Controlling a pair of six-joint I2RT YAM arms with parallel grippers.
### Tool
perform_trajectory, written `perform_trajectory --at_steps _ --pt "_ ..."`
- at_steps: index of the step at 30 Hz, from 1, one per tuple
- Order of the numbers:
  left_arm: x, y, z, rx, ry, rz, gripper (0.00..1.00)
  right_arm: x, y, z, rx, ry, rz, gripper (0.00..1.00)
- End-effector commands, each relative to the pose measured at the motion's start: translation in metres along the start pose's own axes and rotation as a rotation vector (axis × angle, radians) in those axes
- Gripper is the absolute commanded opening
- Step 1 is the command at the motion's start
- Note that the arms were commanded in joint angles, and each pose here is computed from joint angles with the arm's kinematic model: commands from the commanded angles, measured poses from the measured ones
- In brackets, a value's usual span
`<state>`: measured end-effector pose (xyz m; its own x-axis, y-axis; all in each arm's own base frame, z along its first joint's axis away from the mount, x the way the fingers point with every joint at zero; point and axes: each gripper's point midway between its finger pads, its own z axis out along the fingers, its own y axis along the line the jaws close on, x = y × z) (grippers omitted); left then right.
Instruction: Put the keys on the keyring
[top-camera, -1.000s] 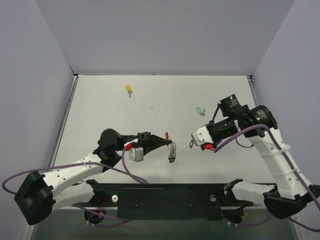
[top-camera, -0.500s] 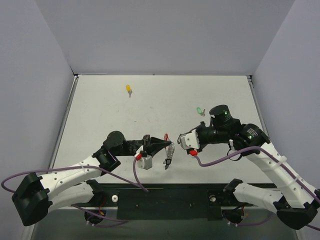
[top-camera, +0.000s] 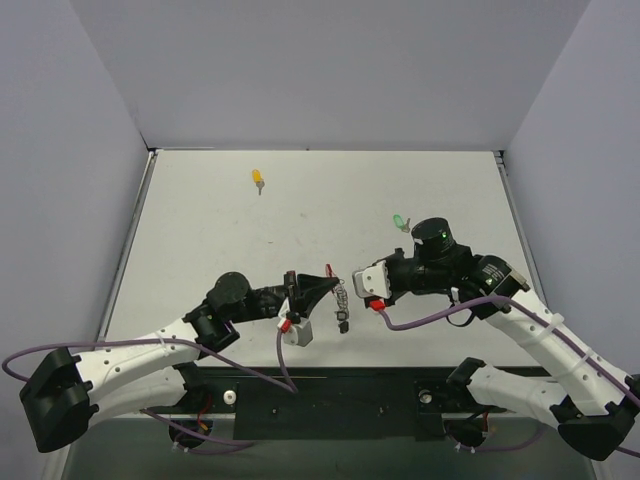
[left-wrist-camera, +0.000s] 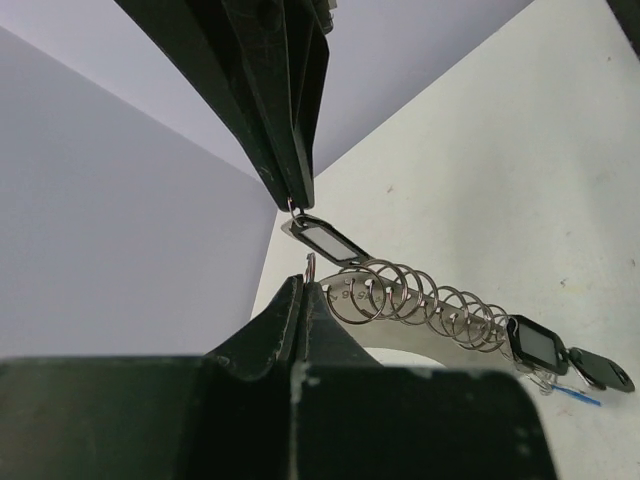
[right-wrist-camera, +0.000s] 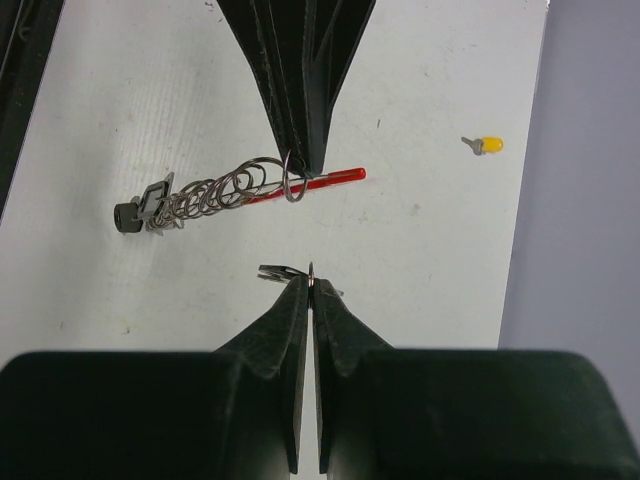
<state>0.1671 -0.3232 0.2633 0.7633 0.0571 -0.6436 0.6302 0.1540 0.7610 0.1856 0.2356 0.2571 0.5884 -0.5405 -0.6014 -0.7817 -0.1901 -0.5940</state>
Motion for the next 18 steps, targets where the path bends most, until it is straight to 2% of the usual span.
perform_trajectory --at_steps 1,18 --pt "-0.013 0.022 -0.003 -0.092 -0.017 0.077 0.0 -0.012 -0.01 0.002 0.068 -0.057 0.017 0.0" --pt "-0.016 0.027 -0.005 -0.177 -0.02 0.071 0.0 -0.009 -0.004 0.014 0.102 -0.072 -0.036 0.0"
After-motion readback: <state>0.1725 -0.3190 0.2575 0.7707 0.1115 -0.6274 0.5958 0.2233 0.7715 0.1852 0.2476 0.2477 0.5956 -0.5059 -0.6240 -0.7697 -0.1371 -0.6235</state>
